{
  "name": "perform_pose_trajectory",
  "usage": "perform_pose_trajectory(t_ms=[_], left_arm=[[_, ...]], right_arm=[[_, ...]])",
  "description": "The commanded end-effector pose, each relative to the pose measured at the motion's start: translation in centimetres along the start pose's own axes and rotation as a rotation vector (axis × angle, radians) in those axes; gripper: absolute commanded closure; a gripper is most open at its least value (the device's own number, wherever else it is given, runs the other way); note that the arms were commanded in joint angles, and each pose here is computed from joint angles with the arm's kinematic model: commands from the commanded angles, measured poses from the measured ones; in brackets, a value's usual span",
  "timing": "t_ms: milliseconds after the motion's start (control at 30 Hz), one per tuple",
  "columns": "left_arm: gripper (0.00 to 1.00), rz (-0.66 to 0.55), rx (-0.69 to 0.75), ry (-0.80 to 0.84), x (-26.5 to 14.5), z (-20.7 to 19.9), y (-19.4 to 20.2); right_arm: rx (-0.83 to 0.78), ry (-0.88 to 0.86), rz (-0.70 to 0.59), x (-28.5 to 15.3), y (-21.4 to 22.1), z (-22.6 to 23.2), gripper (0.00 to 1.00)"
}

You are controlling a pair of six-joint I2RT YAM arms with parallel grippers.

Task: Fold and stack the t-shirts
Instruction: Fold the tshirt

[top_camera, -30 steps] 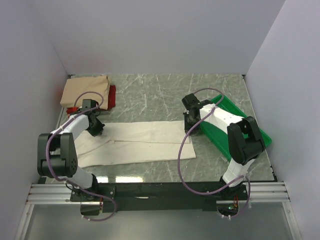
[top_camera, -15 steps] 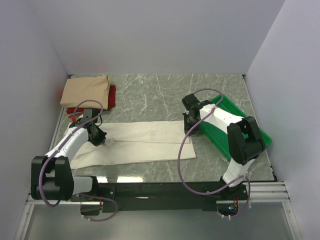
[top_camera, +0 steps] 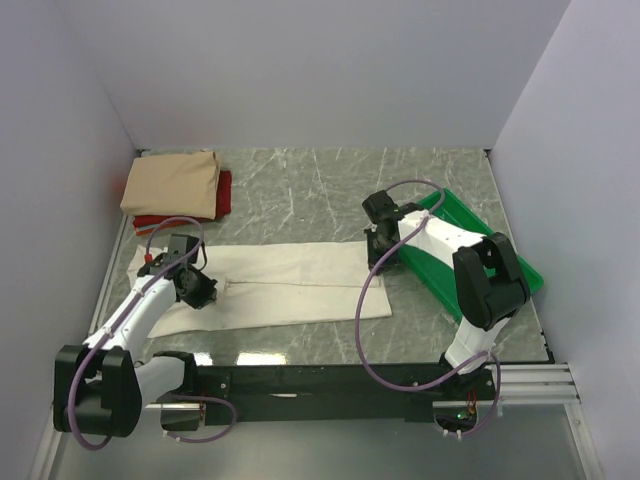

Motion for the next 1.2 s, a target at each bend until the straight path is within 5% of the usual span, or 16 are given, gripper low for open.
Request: perform_pose_trajectory(t_ms=[0, 600, 833, 1167], left_arm=[[0.90, 0.042, -0.040, 0.021, -0.6, 0.3, 0.9], [0.42, 0.160, -0.096, 0.312, -5.2, -3.3, 1.3], [0.28, 0.031, -0.110, 0.395, -7.2, -4.3, -0.5], [0.27, 0.035, -0.121, 0.209, -2.7, -3.4, -2.0]], right_arm=[[-0.017, -0.010, -0.020, -0.2, 0.1, 0.3, 0.75], [-0.007, 0.005, -0.041, -0.7, -0.3, 0.5, 0.74], [-0.008, 0.002, -0.051, -0.9, -0.7, 0.7, 0.74], [0.003, 0.080, -0.075, -1.2, -2.0, 0.3, 0.74]])
Point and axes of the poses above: each gripper's point midway between its finger pads, its own x axis out along the fingers, its own z axis along the line the jaws close on, y = z × x, the point moved 8 cm from there along -x, back along the fingers, and after that the axes turned 9 degrees about -x, right-handed, at the moved point
